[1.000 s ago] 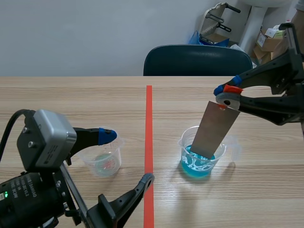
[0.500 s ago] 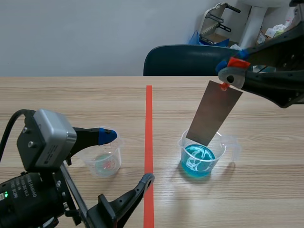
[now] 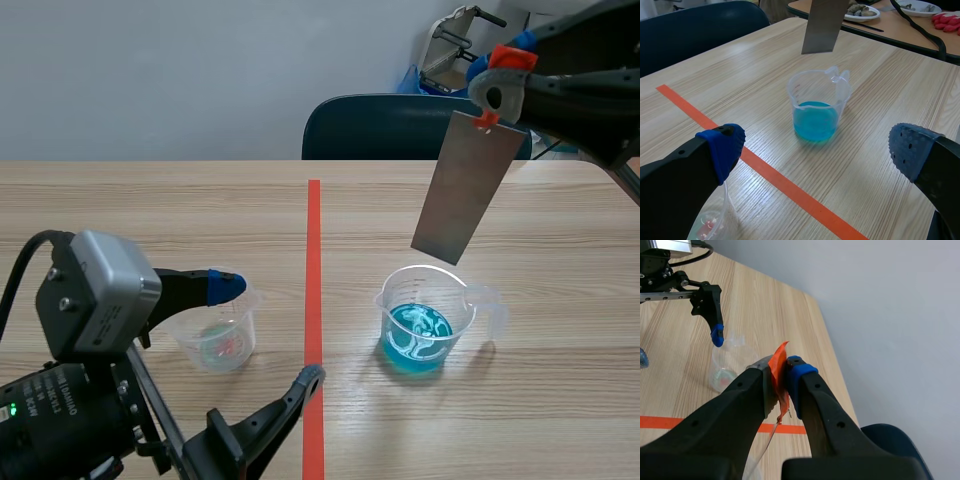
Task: Do the redox reaction experiment
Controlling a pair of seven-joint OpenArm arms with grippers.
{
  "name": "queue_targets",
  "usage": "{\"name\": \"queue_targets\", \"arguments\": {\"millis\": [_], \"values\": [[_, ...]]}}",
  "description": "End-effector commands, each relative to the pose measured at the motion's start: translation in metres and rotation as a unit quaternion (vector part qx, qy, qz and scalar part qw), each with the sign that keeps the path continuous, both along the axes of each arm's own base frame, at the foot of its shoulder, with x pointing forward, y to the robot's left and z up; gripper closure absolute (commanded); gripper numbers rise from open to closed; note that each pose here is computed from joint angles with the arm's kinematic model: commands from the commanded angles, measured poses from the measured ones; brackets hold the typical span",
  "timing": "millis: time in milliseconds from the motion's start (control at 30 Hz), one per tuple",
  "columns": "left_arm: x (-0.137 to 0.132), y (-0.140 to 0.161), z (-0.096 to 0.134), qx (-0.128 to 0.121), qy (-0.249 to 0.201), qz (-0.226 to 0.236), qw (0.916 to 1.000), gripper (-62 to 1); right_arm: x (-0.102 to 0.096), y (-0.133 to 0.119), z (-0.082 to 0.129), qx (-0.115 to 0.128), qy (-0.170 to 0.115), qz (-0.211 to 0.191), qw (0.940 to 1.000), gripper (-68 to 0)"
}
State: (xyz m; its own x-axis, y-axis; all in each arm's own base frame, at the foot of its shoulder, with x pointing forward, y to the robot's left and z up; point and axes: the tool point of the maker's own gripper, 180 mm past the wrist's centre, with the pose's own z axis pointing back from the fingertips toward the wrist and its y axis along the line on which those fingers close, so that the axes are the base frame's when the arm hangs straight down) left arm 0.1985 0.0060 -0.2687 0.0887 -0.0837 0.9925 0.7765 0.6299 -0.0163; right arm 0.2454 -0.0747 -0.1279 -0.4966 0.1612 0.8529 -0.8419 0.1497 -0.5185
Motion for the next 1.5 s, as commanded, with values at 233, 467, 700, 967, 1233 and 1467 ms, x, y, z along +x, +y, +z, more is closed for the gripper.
{"name": "queue_targets", "arguments": {"millis": [233,467,700,967,1233,1467], "values": [[0.0001,-0.0031,0.0068,-0.014,-0.006,0.000,0.9999,-61.7,0.0012,0.0041,0.0131,0.002,-0.007,-0.002,1.0000,-0.6],[0.0001,-0.0031,0.0068,-0.014,-0.006,0.000,0.9999,-61.7,0.0025,0.0037,0.0109,-0.004,-0.006,-0.006,1.0000,-0.6],[0.0001,-0.0031,0.0068,-0.014,-0.006,0.000,0.9999,-61.7,0.0025,0.0037,0.0108,-0.004,-0.006,-0.006,1.0000,-0.6],[0.0001,-0.0031,0.0068,-0.014,-0.006,0.000,0.9999,-61.7,0.0028,0.0035,0.0088,-0.008,-0.004,-0.008,0.9999,-0.6],[0.0001,-0.0031,0.0068,-0.014,-0.006,0.000,0.9999,-61.7,0.0038,0.0031,0.0071,-0.012,-0.003,-0.011,0.9999,-0.6],[0.0001,-0.0031,0.0068,-0.014,-0.006,0.000,0.9999,-61.7,0.0038,0.0032,0.0072,-0.012,-0.003,-0.011,0.9999,-0.6]]}}
